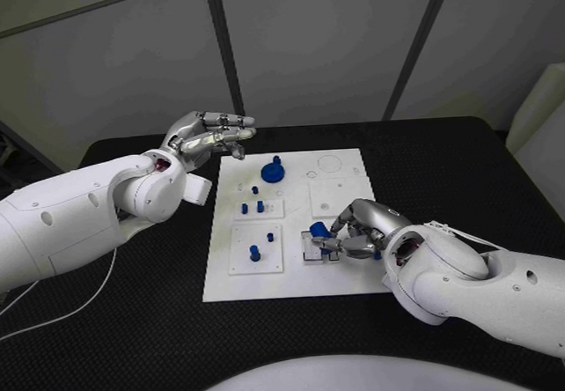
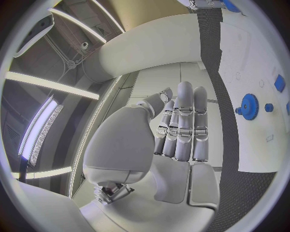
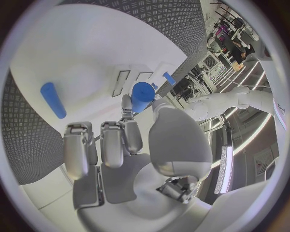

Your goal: Assemble the parts on the task board

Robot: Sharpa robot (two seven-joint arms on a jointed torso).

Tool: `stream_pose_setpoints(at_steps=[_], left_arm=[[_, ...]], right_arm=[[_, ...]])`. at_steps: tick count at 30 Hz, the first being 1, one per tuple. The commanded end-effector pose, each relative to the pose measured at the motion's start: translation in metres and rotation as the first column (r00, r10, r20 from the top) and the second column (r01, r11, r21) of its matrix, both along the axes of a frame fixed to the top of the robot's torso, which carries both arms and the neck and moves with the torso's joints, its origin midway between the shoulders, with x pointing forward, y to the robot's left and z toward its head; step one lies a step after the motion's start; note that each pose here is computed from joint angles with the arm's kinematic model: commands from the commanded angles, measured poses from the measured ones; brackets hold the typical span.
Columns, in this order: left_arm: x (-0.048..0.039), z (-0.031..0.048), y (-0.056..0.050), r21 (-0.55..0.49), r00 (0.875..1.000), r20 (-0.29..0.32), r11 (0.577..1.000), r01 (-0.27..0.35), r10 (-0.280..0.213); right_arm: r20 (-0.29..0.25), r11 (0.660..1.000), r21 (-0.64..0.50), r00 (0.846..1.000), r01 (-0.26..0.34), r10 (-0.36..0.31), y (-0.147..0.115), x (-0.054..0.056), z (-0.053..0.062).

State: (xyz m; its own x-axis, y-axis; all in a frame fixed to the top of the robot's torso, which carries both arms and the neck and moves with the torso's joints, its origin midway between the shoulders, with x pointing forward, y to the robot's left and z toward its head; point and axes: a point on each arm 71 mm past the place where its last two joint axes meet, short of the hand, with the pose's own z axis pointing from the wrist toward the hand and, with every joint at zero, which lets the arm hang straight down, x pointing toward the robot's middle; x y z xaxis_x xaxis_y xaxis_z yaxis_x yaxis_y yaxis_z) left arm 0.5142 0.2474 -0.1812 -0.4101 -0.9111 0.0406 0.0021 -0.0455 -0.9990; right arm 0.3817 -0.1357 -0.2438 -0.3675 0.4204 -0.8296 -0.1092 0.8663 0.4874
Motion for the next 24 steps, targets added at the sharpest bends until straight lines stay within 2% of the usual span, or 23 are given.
stream_pose_setpoints(at_steps=[1, 14, 24], left_arm=[[-0.0002, 0.0012, -0.0018, -0.009, 1.0, 0.001, 1.0, 0.013, -0.013], [0.0, 0.0011, -0.0019, -0.01, 1.0, 0.001, 1.0, 0.014, -0.014], [0.0001, 0.0009, -0.0017, -0.009, 1.0, -0.001, 1.0, 0.014, -0.014]], right_arm=[[-0.039, 0.999, -0.029, 0.999, -0.016, 0.015, 0.0027, 0.0005, -0.003], [-0.038, 1.0, -0.027, 0.999, -0.014, 0.013, 0.0076, 0.0035, -0.0049], [-0.016, 1.0, -0.008, 1.0, 0.007, -0.007, 0.0068, 0.0063, -0.0045]])
